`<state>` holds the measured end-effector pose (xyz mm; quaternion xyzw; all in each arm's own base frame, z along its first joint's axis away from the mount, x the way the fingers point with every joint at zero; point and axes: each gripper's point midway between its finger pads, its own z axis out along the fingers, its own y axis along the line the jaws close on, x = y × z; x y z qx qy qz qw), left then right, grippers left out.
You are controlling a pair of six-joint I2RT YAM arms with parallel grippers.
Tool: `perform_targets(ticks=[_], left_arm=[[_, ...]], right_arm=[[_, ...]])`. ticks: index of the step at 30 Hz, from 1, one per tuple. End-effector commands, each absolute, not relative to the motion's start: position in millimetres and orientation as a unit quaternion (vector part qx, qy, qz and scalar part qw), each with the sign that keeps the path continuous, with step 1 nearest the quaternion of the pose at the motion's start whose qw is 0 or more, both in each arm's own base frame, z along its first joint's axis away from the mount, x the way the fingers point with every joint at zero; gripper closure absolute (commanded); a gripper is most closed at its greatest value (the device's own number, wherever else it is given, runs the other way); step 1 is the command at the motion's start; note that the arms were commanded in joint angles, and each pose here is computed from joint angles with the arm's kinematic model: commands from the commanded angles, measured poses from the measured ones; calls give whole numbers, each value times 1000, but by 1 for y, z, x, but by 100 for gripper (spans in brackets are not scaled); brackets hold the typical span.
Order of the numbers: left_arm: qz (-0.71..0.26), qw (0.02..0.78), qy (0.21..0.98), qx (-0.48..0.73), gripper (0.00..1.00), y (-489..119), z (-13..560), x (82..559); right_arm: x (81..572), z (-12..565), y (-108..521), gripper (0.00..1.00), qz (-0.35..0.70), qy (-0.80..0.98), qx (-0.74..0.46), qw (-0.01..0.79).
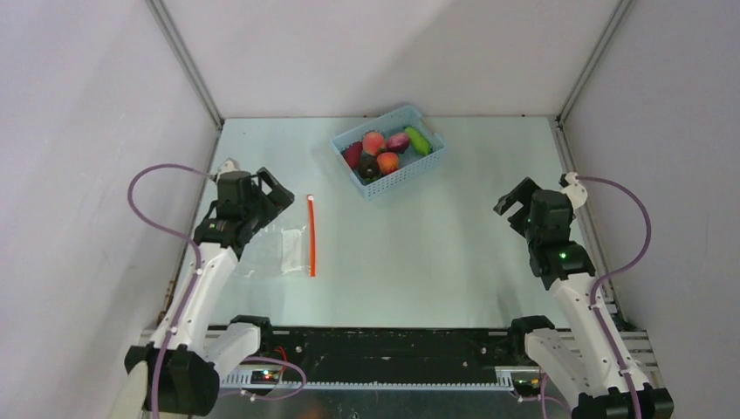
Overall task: Place the food in the zip-top bag and seal the zipper
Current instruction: Pick up the zipper food storage bag at the center of the board.
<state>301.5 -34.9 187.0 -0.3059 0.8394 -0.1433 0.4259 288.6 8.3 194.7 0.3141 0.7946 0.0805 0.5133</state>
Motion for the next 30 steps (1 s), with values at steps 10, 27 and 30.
perform_targets(ticks=[10, 27, 30], left_arm=[[-56, 278, 941, -186, 0, -70, 89, 307], [-13, 175, 974, -143, 24, -73, 14, 301], [-11, 169, 976, -139, 40, -75, 10, 300]], right_arm=[[292, 191, 24, 0, 125, 797, 297, 511], [291, 176, 26, 0, 120, 813, 284, 494], [290, 175, 25, 0, 116, 813, 287, 493]])
